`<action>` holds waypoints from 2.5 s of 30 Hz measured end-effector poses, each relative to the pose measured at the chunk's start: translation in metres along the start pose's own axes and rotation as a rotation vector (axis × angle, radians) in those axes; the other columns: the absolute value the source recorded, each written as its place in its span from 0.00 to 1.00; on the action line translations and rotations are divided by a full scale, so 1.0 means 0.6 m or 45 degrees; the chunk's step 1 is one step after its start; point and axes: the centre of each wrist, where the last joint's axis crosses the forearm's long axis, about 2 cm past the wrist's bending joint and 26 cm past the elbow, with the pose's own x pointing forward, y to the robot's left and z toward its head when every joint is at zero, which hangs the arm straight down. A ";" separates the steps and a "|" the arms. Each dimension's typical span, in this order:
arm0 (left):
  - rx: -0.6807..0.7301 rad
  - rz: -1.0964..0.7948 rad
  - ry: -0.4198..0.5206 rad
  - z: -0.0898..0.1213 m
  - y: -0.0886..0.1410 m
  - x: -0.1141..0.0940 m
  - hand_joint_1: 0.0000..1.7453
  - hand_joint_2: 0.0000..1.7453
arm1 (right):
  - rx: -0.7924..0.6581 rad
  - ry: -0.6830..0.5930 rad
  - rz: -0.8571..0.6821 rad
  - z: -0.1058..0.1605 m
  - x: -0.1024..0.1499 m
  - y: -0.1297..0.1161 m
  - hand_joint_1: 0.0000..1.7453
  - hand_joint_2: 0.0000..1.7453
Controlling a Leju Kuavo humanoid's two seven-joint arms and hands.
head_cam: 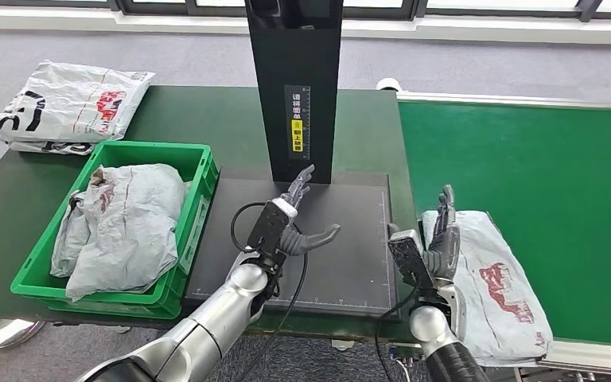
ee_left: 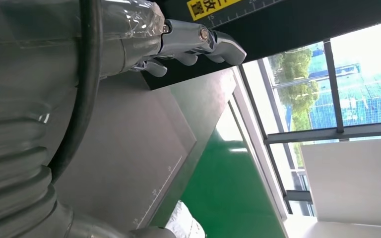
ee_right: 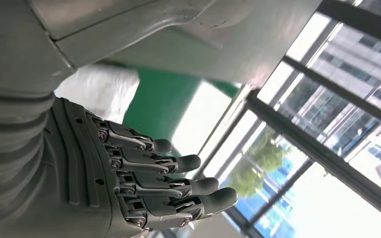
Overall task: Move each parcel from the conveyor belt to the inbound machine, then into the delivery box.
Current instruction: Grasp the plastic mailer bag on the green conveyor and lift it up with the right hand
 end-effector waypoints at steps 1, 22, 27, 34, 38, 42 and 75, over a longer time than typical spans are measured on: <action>0.002 0.002 0.005 0.001 0.000 -0.001 0.00 1.00 | -0.005 -0.011 0.062 -0.002 -0.008 -0.007 0.00 1.00; 0.097 -0.106 -0.020 0.004 0.008 -0.005 0.00 1.00 | -0.089 0.456 0.763 0.042 -0.124 -0.103 0.00 1.00; 0.105 -0.123 -0.031 0.004 0.010 -0.004 0.00 1.00 | -0.074 0.563 0.795 0.054 -0.135 -0.101 0.00 1.00; 0.086 -0.152 -0.043 0.002 0.018 -0.004 0.00 1.00 | 0.201 0.977 0.951 0.086 -0.168 -0.084 0.00 1.00; 0.050 -0.163 -0.043 -0.001 0.021 -0.002 0.00 1.00 | 0.493 1.134 1.009 0.104 -0.181 -0.071 0.50 1.00; 0.002 -0.178 -0.052 -0.013 0.018 0.007 0.00 1.00 | 0.827 1.156 0.970 0.108 -0.188 -0.057 1.00 1.00; 0.087 -0.223 -0.064 -0.027 0.016 0.026 0.00 1.00 | -0.172 0.541 0.677 0.041 -0.124 -0.149 1.00 1.00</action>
